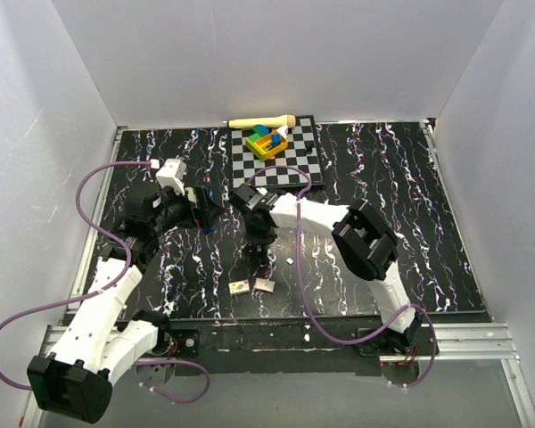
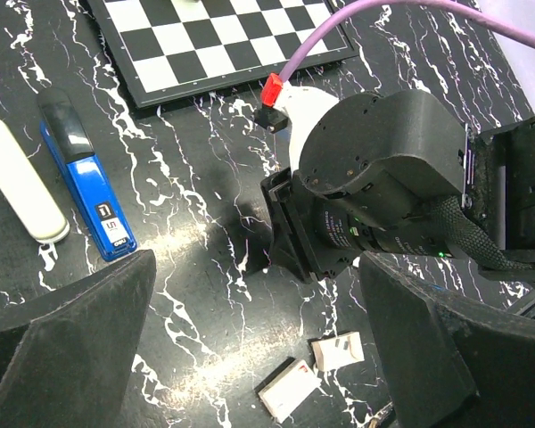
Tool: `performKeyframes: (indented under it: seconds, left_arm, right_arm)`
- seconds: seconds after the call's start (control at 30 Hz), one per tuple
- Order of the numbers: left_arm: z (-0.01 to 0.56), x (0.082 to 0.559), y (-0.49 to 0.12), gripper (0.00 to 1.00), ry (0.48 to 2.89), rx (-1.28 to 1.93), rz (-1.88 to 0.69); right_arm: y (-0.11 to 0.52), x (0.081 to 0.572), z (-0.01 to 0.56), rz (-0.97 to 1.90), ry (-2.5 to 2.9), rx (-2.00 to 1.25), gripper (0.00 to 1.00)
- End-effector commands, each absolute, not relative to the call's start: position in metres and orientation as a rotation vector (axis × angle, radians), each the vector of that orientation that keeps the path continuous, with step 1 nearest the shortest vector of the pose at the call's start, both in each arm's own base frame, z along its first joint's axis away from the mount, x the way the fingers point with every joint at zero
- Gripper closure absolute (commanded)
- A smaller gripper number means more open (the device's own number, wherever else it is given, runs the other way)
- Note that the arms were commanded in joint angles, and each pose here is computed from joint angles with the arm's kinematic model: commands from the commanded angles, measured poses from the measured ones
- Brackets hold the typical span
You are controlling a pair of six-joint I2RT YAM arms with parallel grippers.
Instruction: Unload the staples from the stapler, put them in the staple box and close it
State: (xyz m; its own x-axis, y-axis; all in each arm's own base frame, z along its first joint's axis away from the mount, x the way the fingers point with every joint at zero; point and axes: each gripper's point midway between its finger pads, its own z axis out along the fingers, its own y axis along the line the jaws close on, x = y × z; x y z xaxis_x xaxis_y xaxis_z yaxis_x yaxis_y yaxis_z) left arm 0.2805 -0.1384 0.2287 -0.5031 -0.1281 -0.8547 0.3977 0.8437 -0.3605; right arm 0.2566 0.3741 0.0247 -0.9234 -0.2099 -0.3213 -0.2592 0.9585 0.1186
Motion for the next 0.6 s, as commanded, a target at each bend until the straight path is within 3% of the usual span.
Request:
performKeyframes:
  seconds: [0.0, 0.57]
  left_arm:
    - [0.2355, 0.2792, -0.1348, 0.02, 1.985, 0.189, -0.627]
    - [0.2392, 0.2768, -0.1338, 0.02, 1.970, 0.190, -0.621]
  right_arm:
    - [0.3727, 0.2507, 0.0124, 0.170, 2.823, -0.374, 0.65]
    - [0.3724, 0.2432, 0.0086, 0.122, 2.835, -0.398, 0.72]
